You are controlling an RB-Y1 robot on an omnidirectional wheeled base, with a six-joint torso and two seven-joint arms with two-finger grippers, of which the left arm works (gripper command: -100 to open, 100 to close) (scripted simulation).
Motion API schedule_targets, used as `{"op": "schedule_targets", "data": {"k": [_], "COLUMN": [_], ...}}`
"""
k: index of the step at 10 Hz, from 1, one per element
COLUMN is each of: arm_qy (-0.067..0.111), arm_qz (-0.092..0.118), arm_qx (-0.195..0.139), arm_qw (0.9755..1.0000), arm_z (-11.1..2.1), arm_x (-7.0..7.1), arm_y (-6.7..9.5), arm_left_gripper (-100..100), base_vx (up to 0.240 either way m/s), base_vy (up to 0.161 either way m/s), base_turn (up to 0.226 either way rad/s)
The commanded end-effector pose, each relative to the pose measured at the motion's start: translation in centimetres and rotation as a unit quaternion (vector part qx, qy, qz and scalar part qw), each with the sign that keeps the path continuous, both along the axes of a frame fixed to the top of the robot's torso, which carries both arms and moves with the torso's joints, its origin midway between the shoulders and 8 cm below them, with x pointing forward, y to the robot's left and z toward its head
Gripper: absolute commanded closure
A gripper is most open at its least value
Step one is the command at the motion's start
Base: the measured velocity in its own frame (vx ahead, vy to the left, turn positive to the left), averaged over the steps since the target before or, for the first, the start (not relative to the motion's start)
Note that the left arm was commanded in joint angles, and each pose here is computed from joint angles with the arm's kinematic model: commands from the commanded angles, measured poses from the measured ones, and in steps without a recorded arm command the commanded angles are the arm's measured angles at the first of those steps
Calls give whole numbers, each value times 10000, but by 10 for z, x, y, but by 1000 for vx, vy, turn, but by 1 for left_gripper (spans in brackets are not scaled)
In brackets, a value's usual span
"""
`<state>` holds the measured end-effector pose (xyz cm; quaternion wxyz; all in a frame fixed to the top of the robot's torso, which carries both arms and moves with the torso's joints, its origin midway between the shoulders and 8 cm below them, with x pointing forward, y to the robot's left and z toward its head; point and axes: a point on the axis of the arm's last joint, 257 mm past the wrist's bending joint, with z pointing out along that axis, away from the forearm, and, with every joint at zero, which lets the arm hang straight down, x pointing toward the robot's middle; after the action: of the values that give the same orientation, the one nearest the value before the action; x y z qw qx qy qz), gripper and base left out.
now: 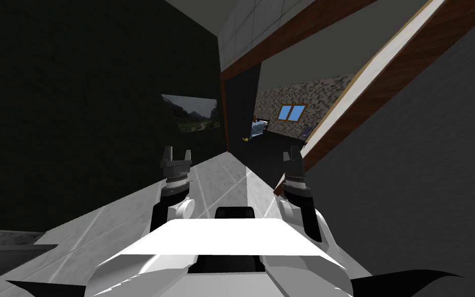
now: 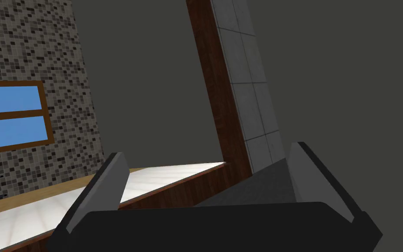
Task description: Push the door open
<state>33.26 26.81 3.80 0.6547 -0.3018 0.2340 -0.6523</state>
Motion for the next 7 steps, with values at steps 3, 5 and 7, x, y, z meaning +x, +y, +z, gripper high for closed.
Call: {"op": "schedule_targets", "data": {"k": [3, 5, 7], "arm_qy": [160, 271, 371], "arm_qz": [-83, -137, -183], "arm_qx": [34, 54, 71], "arm_qw": [9998, 9995, 9991], "arm_z": [-19, -33, -45], "arm_x": [14, 24, 32], "arm_y": [-4, -7, -9], "arm_left_gripper": [-100, -100, -100], "base_vx": [94, 119, 109], "base_vy": [13, 12, 11], "base_turn": [-73, -88, -70]}}
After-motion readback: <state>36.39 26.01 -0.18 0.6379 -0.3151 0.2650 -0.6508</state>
